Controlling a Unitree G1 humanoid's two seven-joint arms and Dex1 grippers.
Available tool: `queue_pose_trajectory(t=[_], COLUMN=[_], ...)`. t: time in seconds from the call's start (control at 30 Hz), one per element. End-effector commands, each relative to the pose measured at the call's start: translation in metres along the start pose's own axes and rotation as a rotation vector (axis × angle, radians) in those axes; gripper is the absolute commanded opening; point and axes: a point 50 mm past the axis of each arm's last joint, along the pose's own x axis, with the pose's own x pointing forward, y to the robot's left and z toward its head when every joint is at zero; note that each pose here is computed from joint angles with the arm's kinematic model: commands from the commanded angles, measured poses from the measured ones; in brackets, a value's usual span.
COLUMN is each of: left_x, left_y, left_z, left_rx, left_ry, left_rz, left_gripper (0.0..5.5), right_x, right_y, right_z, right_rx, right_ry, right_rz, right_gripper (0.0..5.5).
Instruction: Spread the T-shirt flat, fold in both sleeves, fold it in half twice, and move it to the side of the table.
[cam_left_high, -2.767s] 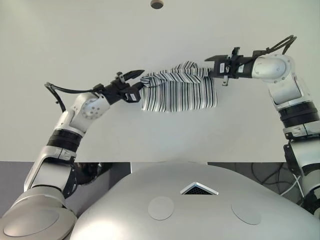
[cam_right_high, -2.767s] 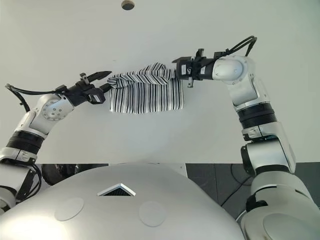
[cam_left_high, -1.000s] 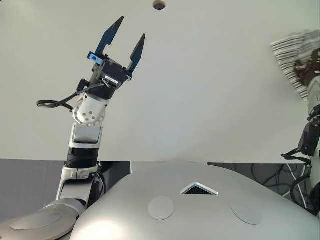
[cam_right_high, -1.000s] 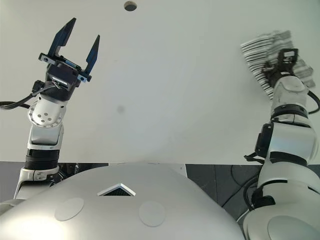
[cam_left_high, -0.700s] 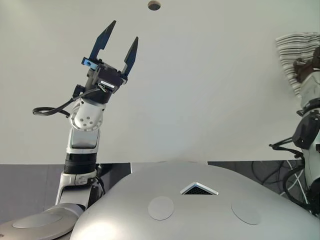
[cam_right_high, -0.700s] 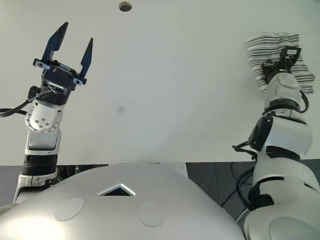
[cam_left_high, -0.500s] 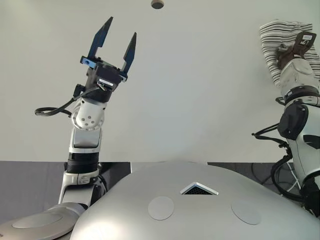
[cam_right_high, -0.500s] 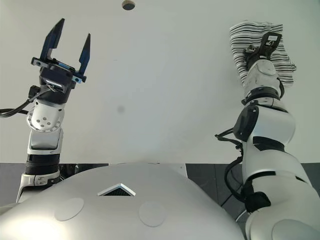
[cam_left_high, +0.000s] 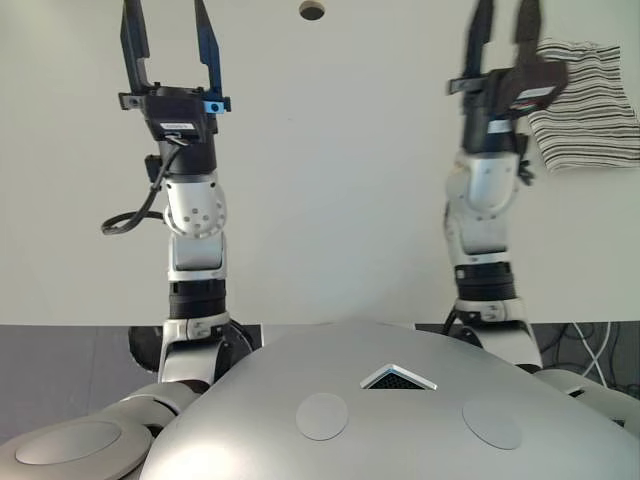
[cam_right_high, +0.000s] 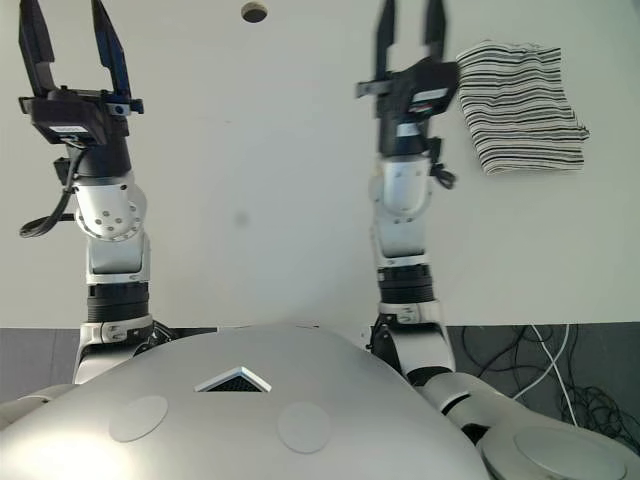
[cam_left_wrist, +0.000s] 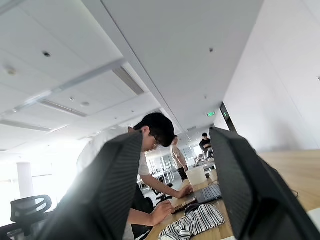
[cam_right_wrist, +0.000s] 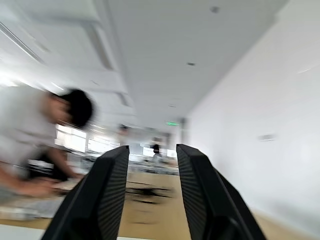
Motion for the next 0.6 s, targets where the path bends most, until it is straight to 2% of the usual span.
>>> queue_pose_trajectory(t=[0.03, 0.33, 0.6], left_x=[-0.005, -0.015, -0.016], left_y=[-0.01, -0.022, -0.022], left_z=[-0.007, -0.008, -0.002], left_rx=[-0.065, -0.136, -0.138], left_ry=[-0.004, -0.03, -0.057], left_rz=[-0.014, -0.047, -0.037], left_gripper=[2.46, 2.46, 2.48], right_x=[-0.018, -0.029, -0.036], right_y=[-0.001, 0.001, 0.008], right_z=[-0.008, -0.015, -0.009], right_rx=[0.029, 0.014, 0.027], right_ry=[0.013, -0.018, -0.058], right_rz=[0.017, 0.076, 0.143], right_gripper=[1.75, 1.75, 3.19])
